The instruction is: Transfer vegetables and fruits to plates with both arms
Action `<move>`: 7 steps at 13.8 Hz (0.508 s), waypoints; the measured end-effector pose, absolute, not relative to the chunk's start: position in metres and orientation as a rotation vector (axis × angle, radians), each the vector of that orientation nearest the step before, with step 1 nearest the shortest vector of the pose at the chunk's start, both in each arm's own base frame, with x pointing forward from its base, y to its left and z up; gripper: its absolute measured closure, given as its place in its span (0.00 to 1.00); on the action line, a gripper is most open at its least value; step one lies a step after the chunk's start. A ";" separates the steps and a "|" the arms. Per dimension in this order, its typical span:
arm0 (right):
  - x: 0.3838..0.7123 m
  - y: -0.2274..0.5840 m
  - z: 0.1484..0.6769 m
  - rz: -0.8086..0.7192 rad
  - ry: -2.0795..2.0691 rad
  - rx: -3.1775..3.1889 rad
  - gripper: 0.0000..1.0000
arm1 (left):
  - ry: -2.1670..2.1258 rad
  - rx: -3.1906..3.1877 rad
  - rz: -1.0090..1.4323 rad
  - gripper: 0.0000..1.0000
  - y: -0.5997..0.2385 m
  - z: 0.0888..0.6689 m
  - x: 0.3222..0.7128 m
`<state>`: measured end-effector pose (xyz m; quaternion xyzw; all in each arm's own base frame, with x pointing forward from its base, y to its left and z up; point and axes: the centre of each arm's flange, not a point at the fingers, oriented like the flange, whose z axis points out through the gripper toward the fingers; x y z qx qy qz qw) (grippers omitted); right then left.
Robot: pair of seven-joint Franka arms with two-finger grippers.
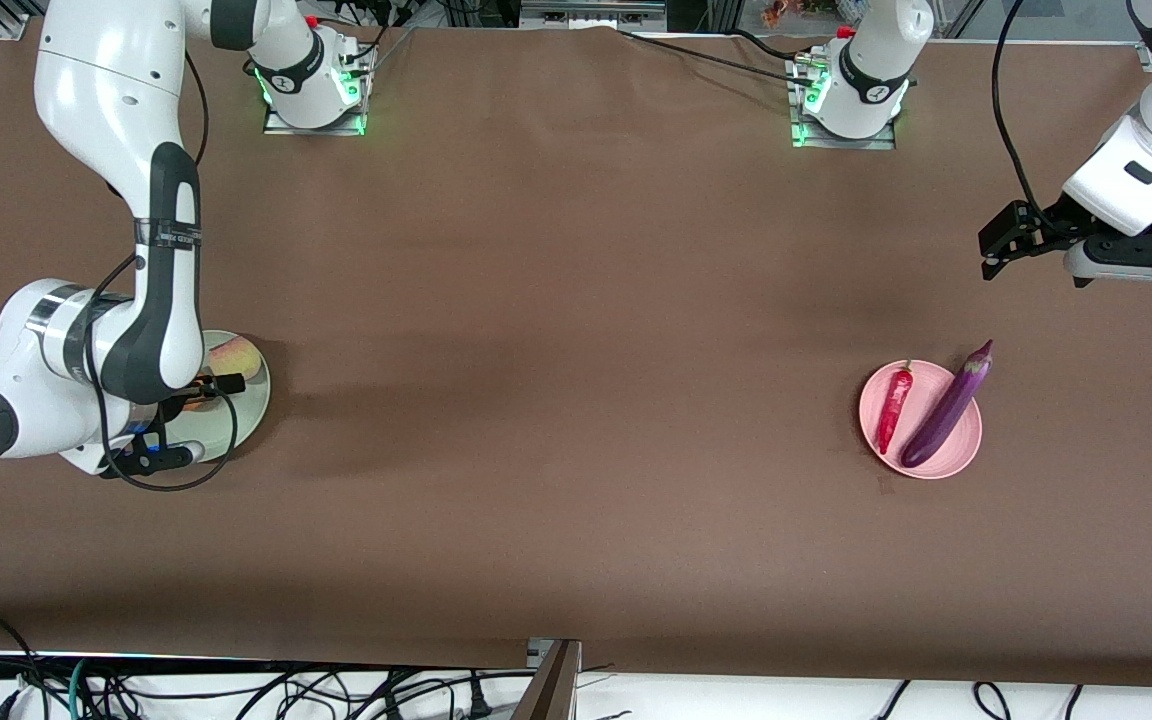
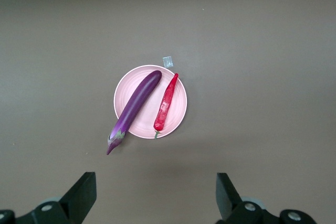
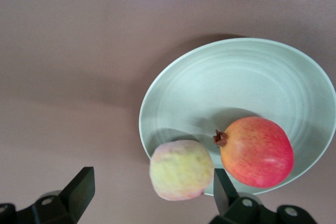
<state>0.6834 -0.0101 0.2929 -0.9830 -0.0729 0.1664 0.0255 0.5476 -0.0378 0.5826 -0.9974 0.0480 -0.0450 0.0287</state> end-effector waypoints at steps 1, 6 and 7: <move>0.683 -0.010 0.298 0.506 -0.182 -3.030 0.00 | 0.148 -3.078 -0.138 0.00 -0.038 0.582 0.548; 0.669 -0.015 0.369 0.486 -0.014 -3.052 0.00 | 0.148 -3.078 -0.133 0.00 -0.038 0.581 0.548; 0.659 -0.010 0.393 0.465 0.032 -3.063 0.00 | 0.148 -3.078 -0.133 0.00 -0.038 0.581 0.548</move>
